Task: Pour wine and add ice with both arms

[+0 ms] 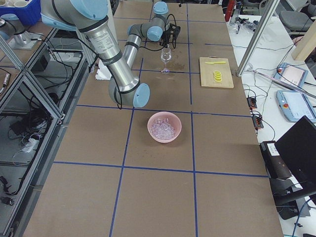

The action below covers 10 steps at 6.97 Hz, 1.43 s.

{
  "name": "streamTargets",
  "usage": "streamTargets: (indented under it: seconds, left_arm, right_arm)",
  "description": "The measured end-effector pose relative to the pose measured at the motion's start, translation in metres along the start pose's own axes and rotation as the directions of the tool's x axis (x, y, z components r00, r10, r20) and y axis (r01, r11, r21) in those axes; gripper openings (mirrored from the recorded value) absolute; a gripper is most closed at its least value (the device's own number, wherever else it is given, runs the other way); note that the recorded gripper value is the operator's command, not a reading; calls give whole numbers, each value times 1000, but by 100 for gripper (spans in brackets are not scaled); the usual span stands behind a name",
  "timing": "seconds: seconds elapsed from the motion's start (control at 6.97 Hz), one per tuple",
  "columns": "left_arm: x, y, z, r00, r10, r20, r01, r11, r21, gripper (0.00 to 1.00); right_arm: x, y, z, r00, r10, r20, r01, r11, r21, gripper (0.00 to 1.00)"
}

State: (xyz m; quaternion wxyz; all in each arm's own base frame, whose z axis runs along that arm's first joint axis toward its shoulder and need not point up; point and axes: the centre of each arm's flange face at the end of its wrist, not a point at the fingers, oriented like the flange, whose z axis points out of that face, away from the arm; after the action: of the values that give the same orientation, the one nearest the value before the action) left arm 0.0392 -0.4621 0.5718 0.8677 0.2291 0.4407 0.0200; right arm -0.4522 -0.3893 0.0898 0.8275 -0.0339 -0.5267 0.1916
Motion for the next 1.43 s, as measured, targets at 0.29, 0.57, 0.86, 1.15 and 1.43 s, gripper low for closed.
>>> streamTargets:
  seconds: [0.29,0.57,0.86,1.15,1.43]
  left_arm:
    - [0,0,0,1000,0,0,0,1000,1,100]
    - [-1,1,1,1000,-2,2,2,1000,-1,100]
    - [-4,2,3,1000,-6,4,6,1000,-6,100]
    - [-5,3,3,1000,-9,6,9,1000,-9,100]
    - [-5,4,4,1000,-7,5,7,1000,-11,100]
  right_arm:
    - [0,2,2,1000,-1,-3,1,1000,5,100]
    - [4,-1,7,1000,-3,-13,3,1000,16,100]
    - [43,-34,14,997,-33,-69,36,998,45,100]
    - [120,-100,16,965,-183,-188,198,978,65,100]
    - [206,-186,-21,915,-295,-276,314,949,27,100]
